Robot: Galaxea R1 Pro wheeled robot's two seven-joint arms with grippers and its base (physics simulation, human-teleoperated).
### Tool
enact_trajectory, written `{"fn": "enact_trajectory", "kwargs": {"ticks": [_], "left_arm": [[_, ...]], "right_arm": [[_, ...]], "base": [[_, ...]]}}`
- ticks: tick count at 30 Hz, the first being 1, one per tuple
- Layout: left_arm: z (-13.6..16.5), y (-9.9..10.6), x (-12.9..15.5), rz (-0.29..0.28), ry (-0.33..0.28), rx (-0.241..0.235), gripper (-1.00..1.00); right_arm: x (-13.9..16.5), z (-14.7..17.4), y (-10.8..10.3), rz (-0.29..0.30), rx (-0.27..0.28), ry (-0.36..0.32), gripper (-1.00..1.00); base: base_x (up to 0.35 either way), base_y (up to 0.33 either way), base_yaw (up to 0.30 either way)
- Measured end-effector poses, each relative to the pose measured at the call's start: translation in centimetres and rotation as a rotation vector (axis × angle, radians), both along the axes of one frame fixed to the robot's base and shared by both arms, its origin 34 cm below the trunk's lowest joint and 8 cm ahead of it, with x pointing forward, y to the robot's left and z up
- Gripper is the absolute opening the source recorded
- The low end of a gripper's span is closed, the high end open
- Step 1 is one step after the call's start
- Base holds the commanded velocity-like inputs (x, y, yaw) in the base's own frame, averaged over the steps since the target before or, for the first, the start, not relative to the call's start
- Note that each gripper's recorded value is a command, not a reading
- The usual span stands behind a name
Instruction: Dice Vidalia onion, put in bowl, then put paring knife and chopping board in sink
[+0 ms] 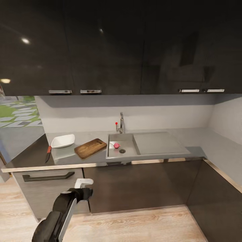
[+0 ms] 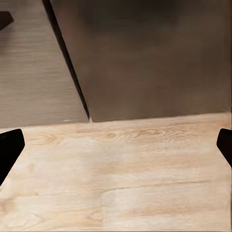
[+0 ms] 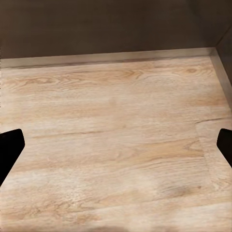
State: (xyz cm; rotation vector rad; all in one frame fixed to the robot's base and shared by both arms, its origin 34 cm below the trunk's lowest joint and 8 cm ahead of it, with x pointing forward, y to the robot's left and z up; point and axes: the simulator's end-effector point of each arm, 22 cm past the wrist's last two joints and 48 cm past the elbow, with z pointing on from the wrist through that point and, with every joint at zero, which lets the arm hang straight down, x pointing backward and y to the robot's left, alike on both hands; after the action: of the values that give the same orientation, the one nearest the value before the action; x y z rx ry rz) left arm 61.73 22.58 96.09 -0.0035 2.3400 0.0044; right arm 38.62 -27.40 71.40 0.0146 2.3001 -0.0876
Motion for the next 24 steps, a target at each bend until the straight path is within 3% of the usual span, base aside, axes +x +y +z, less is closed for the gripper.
{"fn": "enact_trajectory", "kwargs": {"ticks": [3, 8, 13, 21, 24], "left_arm": [[4.0, -2.7, 2.8, -0.052, -0.080, -0.003, 1.00], [9.4, -4.6, 6.3, -0.093, -0.172, 0.009, 1.00], [13.9, -5.0, 8.5, -0.108, -0.160, 0.027, 1.00], [23.0, -7.9, 13.2, -0.137, -0.243, 0.014, 1.00], [25.6, -8.7, 16.5, -0.148, -0.212, 0.040, 1.00]], "right_arm": [[0.0, 0.0, 0.0, 0.000, 0.000, 0.000, 1.00], [-0.3, -0.2, 0.0, -0.001, 0.000, 0.008, 1.00], [-0.5, -0.4, 0.1, -0.001, 0.001, 0.014, 1.00], [-0.6, -0.5, 0.4, 0.001, 0.006, 0.016, 1.00], [-0.6, -0.5, 0.4, 0.000, 0.006, 0.017, 1.00]], "base": [[0.000, 0.000, 0.000], [0.000, 0.000, 0.000], [0.000, 0.000, 0.000], [0.000, 0.000, 0.000], [0.000, 0.000, 0.000]]}}
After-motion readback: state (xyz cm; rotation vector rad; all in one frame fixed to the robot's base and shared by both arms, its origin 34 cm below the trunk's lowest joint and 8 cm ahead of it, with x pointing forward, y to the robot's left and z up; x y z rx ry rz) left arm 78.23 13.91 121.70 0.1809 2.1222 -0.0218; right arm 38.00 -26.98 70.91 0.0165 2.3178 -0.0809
